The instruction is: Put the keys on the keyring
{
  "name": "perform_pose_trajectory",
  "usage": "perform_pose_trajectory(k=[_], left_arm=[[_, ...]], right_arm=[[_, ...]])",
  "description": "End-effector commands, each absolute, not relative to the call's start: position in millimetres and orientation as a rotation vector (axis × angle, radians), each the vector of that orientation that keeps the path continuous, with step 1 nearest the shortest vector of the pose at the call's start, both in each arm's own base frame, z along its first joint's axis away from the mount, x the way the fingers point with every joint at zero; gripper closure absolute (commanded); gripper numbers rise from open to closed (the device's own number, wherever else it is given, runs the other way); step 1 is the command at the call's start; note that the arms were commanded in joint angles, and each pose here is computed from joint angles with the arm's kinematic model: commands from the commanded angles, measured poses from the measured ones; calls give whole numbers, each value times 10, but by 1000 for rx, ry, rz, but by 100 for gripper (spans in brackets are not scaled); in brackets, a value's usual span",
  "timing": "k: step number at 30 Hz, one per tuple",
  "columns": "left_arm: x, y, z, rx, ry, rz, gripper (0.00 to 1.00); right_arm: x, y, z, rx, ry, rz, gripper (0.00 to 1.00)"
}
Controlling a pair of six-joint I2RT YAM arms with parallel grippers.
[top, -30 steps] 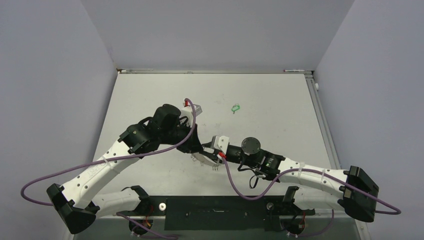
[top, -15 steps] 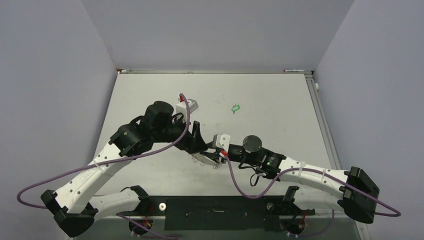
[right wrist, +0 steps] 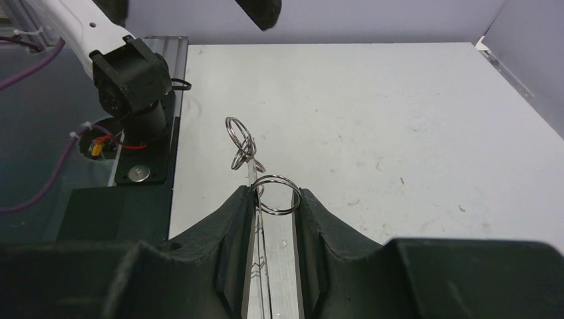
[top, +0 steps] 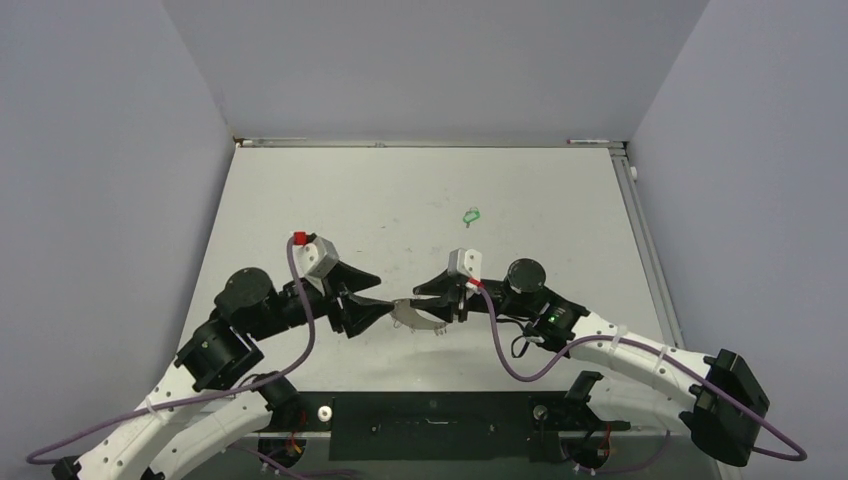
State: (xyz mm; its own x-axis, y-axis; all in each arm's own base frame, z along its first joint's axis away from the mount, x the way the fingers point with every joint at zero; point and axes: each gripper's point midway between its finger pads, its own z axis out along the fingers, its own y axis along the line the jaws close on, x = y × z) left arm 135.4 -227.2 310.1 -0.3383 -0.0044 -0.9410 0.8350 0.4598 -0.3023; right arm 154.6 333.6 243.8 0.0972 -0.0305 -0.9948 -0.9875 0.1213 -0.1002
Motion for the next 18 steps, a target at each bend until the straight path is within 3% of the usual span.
perform_pose_trajectory(k=[1, 18], left_arm=[[1189, -2336, 3744, 674, 1282, -1205, 43], [1278, -2636, 3369, 701, 1391, -1301, 51]], right_arm=[[1436, 3318, 2737, -1103, 1148, 1138, 88], [1318, 3314, 2908, -1090, 1201, 1237, 88]])
